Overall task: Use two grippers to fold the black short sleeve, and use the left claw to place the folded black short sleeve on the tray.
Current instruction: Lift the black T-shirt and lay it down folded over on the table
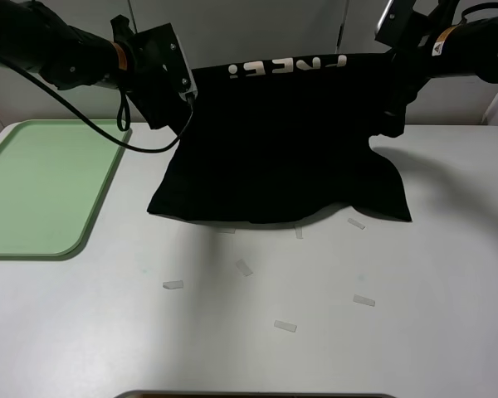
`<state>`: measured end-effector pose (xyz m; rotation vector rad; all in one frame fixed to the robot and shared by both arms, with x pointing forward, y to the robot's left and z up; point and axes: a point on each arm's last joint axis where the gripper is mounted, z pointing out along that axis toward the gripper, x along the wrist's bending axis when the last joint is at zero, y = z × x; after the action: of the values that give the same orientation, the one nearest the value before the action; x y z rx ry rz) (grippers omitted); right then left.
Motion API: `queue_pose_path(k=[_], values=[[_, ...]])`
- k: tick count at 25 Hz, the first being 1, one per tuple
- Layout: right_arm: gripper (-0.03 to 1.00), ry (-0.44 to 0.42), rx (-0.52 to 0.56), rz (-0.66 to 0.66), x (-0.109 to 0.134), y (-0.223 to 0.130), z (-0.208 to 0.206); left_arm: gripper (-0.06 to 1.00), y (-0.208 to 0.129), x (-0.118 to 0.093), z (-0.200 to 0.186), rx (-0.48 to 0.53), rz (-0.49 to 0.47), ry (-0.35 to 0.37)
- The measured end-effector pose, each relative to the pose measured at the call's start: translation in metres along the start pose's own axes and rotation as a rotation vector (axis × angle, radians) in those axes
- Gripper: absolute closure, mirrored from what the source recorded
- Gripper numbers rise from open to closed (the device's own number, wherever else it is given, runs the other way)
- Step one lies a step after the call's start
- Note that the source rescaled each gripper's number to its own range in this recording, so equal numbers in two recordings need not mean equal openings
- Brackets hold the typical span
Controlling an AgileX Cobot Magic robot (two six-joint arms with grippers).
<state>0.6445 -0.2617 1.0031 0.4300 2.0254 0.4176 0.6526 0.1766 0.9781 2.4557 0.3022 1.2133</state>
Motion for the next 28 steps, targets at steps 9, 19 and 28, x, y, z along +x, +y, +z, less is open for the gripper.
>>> queue_pose_path(k=[9, 19, 28], values=[[0.97, 0.189, 0.216, 0.107, 0.02, -0.014, -0.004, 0.94, -0.001, -0.009, 0.0, 0.089, -0.327, -0.041], [0.97, 0.347, 0.354, 0.281, 0.035, -0.02, -0.011, 0.94, -0.004, -0.03, -0.005, 0.274, -0.503, -0.159], [0.97, 0.429, 0.417, 0.297, 0.043, -0.024, -0.016, 0.94, -0.007, -0.045, -0.011, 0.36, -0.42, -0.338]])
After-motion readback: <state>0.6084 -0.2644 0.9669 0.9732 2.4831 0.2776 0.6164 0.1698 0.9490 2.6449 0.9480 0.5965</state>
